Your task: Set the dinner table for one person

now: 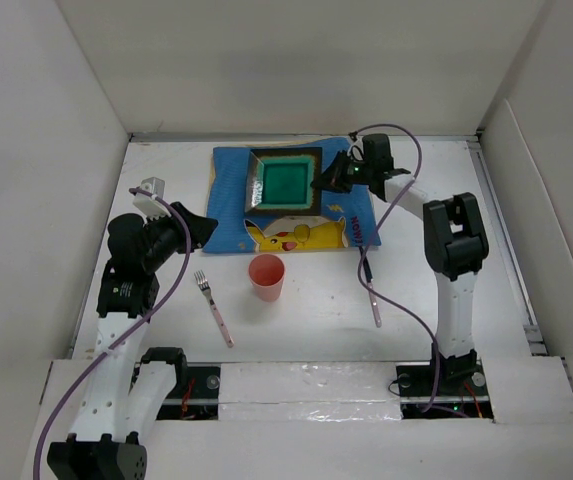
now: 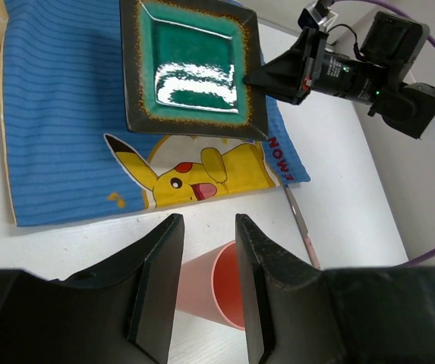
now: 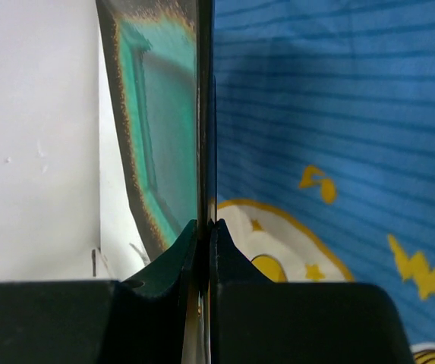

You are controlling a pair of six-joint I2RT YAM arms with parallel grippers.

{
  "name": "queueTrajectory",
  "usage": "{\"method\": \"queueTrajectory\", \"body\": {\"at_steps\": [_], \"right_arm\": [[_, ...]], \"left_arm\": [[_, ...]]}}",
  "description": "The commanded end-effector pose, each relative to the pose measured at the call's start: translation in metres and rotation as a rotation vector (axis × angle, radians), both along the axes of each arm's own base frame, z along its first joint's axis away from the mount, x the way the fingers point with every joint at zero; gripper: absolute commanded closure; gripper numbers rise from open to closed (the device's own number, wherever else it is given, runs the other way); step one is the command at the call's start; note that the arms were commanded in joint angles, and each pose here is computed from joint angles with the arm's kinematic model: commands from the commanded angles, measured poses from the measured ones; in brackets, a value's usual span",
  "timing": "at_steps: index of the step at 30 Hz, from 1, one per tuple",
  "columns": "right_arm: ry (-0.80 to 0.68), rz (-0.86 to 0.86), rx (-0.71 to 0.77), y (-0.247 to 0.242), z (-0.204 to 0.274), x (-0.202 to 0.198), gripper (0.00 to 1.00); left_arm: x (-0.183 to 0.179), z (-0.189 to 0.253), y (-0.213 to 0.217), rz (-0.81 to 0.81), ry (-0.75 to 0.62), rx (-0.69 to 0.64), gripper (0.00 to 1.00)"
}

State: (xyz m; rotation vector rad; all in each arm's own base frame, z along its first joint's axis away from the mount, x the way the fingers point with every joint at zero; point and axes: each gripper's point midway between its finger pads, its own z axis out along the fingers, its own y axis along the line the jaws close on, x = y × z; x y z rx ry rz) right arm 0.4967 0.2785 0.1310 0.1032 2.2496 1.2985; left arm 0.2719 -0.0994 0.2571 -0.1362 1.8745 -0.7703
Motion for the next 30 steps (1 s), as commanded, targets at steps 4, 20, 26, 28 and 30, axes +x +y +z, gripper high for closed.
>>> {"method": "queueTrajectory", "body": {"at_steps": [4,20,26,28,30], "right_arm": [[-0.204,0.07,0.167,0.019,0.082,0.022,1.0],[-0.031,0.11,0.09,0.011,0.004,0.025,1.0],[-0.032,0.087,0.013,-0.003,-0.005,0.025,0.59],[-0.037,0.04,-0.055,-0.012,-0.005,0.027,0.51],[-0.062,-0.002,-0.134,-0.023,0.0,0.029,0.45]], "left_arm": [[0.002,0.01,0.0,-0.008,-0.046,0.01,0.69],[0.002,0.008,-0.001,-0.013,-0.041,0.002,0.69],[0.004,0.008,0.002,0.002,-0.04,-0.001,0.69],[0.006,0.006,0.005,0.017,-0.028,0.003,0.68],[0.007,0.004,0.007,0.023,-0.02,0.002,0.68]]}}
